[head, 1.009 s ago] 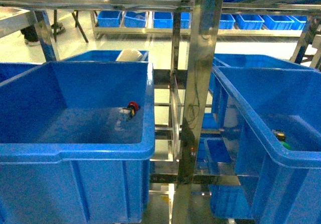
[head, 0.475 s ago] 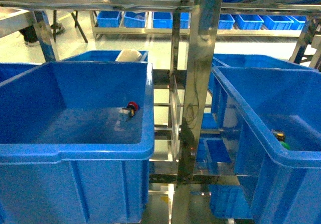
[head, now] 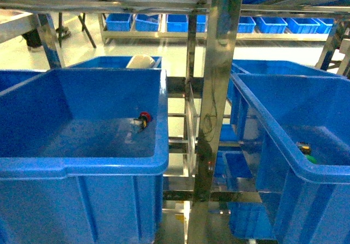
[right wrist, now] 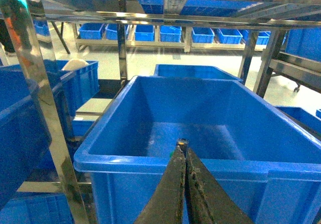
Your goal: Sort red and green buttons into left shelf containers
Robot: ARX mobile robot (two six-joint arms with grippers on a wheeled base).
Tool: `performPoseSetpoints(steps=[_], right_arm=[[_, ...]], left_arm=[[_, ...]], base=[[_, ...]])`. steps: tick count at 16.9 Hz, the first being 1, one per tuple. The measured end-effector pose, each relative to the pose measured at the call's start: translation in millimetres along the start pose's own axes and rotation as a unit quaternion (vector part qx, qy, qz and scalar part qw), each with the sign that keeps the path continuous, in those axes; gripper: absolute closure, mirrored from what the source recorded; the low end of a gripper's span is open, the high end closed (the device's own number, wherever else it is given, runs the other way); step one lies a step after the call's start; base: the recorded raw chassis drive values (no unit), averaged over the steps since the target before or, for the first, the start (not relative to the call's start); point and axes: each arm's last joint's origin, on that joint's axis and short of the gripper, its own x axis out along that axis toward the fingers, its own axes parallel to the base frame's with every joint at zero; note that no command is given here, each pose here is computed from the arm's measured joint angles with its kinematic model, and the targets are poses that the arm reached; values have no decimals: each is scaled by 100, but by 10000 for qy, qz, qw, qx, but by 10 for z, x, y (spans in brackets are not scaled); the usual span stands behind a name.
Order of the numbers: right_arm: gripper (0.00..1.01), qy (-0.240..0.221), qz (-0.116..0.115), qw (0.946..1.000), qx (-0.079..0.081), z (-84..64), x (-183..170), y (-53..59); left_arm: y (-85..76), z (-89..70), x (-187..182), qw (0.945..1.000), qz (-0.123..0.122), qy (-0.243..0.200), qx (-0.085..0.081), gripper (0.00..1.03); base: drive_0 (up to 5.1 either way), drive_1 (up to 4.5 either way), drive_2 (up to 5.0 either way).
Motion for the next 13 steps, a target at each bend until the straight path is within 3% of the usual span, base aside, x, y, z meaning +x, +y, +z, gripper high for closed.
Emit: performPoseSetpoints(steps=[6,7,13], right_arm=[[99,15,0,10000,0,-5,1,0],[99,17,0,10000,-4,-5,1,0],[22,17,0,10000,-2,-5,1,0]], left_arm=[[0,-2,0,10000,8,9,0,101],[0,-1,0,10000,6,8,-2,93],[0,-2,0,10000,6,9,-2,15]], base=[[0,0,0],[0,0,0],[0,0,0]])
